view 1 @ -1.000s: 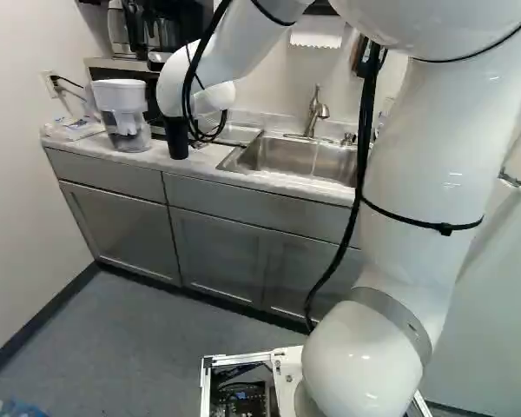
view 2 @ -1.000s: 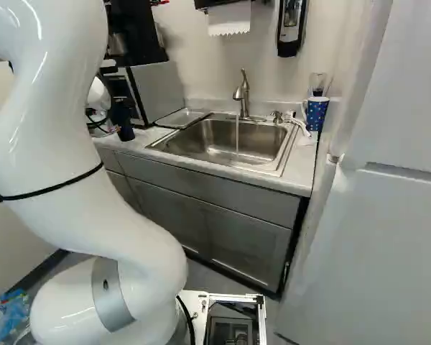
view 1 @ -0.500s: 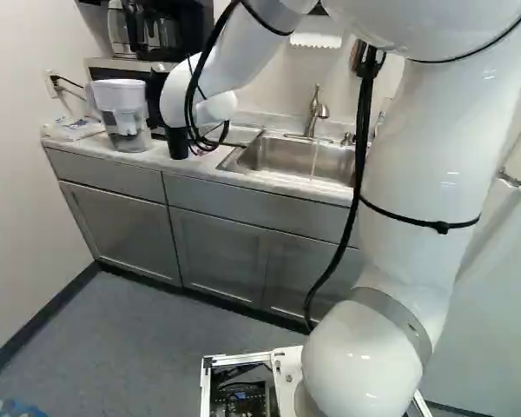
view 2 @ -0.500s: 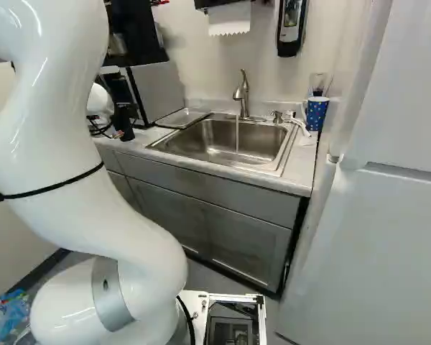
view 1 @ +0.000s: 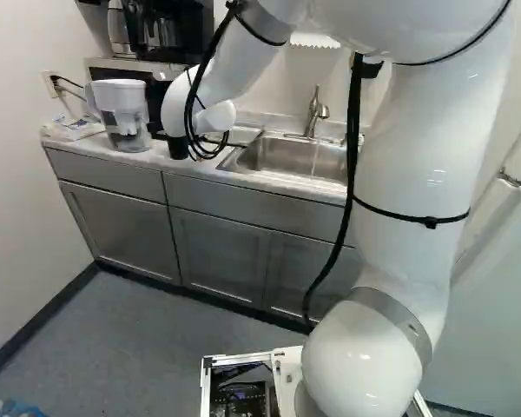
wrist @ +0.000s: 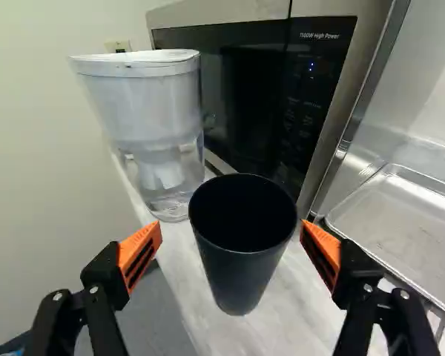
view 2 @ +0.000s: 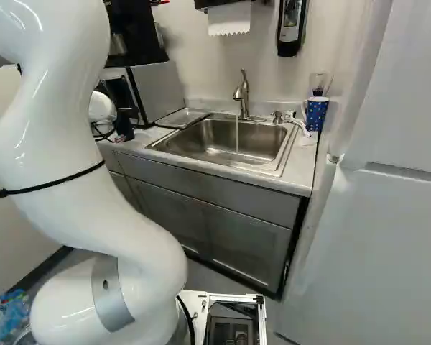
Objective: Rinse the cup and place it in the tray
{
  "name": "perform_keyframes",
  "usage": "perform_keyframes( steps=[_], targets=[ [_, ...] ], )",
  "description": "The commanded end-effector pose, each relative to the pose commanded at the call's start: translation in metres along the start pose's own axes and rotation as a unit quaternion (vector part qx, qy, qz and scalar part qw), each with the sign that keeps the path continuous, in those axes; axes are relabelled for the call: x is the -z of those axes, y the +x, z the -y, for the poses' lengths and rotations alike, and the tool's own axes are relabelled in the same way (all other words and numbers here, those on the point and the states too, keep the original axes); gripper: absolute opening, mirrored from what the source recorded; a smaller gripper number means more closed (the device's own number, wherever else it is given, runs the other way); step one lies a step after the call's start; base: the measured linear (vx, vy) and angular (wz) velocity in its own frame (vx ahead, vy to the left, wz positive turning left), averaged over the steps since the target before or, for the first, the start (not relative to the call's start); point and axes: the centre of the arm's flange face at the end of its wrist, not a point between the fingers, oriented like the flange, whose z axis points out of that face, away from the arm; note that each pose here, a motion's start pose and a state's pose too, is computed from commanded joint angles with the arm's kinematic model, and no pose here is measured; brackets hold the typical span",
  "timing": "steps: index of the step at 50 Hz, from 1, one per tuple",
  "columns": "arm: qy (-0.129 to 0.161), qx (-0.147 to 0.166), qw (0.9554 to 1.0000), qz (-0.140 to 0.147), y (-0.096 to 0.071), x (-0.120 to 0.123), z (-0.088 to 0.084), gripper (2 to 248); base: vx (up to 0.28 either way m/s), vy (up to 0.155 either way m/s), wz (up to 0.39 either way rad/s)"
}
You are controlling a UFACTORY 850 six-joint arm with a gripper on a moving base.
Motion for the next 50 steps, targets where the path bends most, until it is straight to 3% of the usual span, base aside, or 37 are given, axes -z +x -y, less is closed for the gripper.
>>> perform_keyframes(
  steps=[50],
  targets=[
    [-0.002, -0.001, 0.9990, -0.045, -0.036, -0.016, -0.003, 247, 0.000, 0.000, 0.000]
  ],
)
